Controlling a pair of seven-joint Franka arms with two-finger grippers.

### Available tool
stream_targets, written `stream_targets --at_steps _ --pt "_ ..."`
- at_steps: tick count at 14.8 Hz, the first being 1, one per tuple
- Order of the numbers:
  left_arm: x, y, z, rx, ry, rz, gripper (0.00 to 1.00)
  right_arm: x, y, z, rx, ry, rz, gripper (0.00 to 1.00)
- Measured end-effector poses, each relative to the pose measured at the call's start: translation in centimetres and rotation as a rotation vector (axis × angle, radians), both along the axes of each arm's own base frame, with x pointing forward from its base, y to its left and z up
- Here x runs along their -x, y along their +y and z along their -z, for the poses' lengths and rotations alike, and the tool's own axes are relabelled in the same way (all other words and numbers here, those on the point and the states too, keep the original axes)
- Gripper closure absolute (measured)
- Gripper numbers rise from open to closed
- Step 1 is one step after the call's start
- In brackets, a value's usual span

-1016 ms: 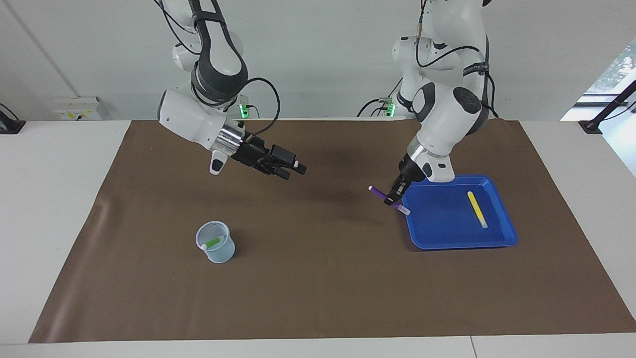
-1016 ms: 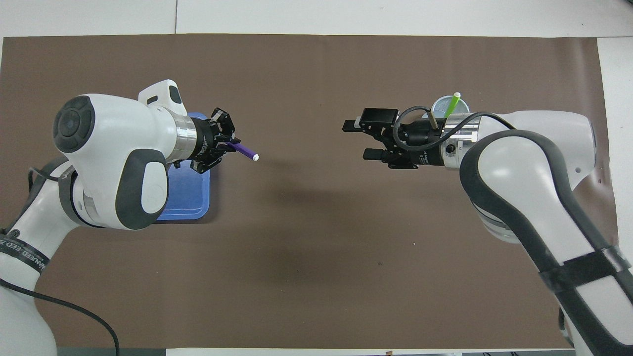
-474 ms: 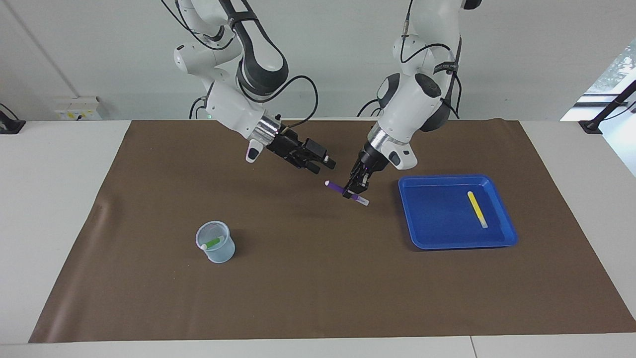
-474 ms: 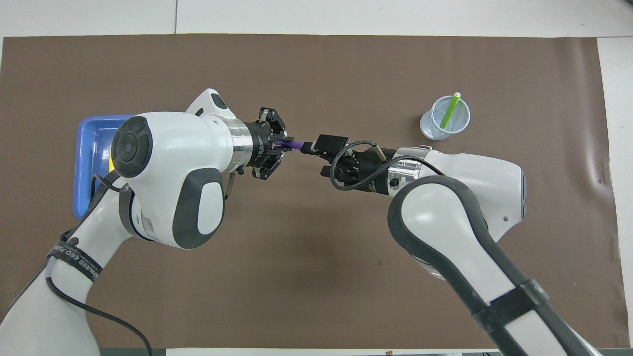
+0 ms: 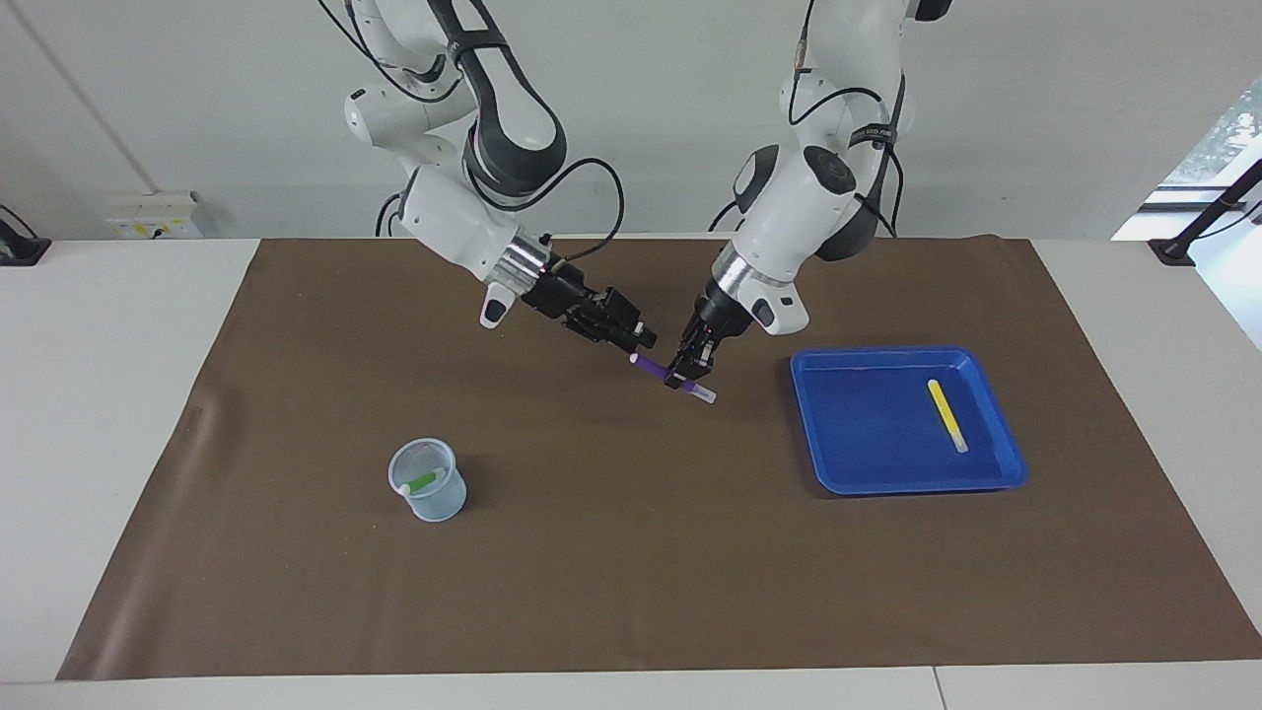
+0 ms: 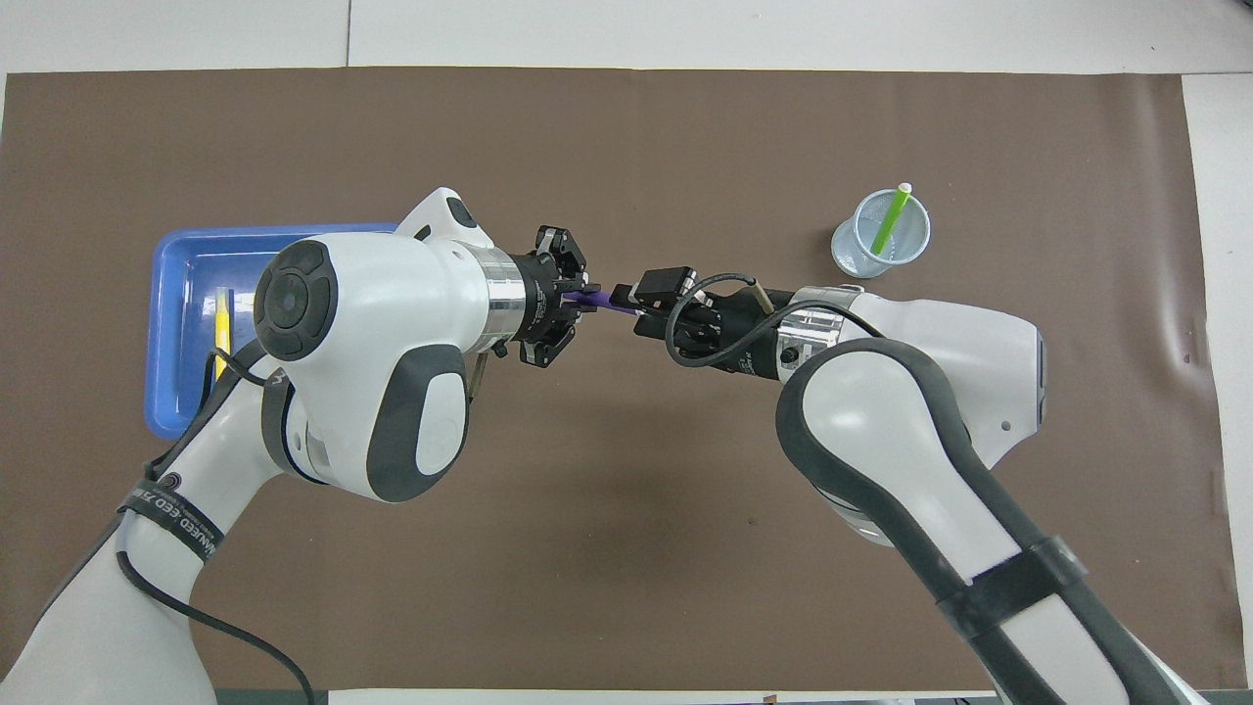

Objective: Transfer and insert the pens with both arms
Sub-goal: 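Grasp the purple pen with the right gripper while the left gripper releases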

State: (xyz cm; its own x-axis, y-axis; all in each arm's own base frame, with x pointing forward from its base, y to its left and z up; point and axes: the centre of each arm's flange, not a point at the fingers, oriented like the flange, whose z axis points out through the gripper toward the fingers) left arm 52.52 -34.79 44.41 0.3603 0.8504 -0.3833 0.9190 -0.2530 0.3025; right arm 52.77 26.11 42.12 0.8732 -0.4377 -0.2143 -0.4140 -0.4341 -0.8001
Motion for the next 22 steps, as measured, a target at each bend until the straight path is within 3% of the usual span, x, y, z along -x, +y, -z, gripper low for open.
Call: stream_targets --at_steps 7,18,21,22 --pt "0.1 0.0 -0.5 -0.002 0.015 0.009 0.83 -0.4 -1.0 0.3 0.004 0.003 0.019 0.63" --pt "0.5 -0.7 -1.3 0.005 0.006 0.024 0.83 0.1 0.2 0.4 0.025 -0.015 0.023 0.6" --pt "0.5 -0.7 -1.3 0.005 0.006 0.024 0.83 0.0 0.1 0.4 0.025 -0.016 0.025 0.62" --pt "0.4 -0.6 -1.4 0.006 0.005 0.023 0.83 0.1 0.0 0.5 0.026 -0.014 0.026 0.68"
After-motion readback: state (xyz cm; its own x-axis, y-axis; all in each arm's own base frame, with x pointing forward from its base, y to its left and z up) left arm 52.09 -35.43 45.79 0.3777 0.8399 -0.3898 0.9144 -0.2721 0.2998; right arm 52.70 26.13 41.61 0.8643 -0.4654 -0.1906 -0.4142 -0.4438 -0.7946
